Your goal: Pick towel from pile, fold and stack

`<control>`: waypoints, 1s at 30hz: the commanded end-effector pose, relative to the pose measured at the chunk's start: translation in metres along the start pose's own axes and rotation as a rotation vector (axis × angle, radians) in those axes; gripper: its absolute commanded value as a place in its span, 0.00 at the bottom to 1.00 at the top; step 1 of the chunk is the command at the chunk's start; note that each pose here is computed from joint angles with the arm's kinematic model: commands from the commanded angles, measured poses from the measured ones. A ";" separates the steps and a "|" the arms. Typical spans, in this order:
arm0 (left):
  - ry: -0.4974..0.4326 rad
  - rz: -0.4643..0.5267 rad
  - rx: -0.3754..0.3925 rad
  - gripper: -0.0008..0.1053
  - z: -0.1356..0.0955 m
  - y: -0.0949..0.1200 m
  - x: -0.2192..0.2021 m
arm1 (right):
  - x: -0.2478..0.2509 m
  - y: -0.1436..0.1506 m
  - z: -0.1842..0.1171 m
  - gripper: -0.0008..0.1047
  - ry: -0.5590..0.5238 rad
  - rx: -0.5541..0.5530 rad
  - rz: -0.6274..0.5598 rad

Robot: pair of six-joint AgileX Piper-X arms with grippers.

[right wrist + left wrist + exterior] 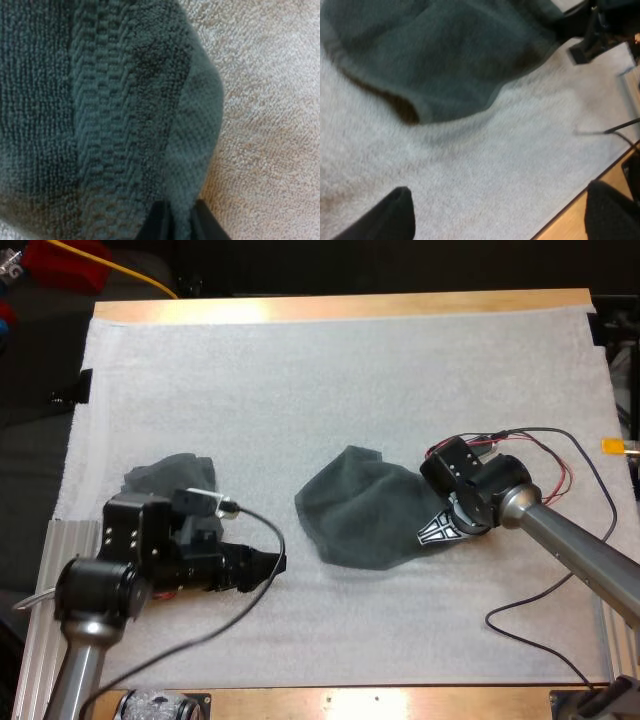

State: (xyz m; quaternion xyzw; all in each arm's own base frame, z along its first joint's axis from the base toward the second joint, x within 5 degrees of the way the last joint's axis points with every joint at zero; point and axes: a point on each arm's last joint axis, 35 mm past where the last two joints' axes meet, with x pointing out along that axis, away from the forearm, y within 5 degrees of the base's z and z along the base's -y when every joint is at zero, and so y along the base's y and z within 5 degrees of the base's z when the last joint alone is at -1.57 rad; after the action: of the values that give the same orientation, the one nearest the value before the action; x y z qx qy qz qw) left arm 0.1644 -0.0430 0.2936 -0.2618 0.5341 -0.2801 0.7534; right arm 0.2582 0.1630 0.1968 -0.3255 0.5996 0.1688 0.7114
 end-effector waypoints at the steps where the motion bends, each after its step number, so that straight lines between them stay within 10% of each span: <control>1: 0.010 -0.012 -0.006 0.66 0.004 0.001 0.004 | -0.002 -0.002 -0.001 0.02 -0.002 0.004 0.008; 30: 0.359 -0.059 -0.125 0.66 0.039 0.065 0.140 | -0.002 -0.001 0.001 0.02 -0.028 0.023 0.028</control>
State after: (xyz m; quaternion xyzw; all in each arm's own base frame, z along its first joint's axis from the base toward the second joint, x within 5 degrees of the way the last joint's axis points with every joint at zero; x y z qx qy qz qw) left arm 0.2483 -0.0886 0.1672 -0.2681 0.6728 -0.2998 0.6209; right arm 0.2596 0.1649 0.1969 -0.3122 0.5959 0.1760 0.7187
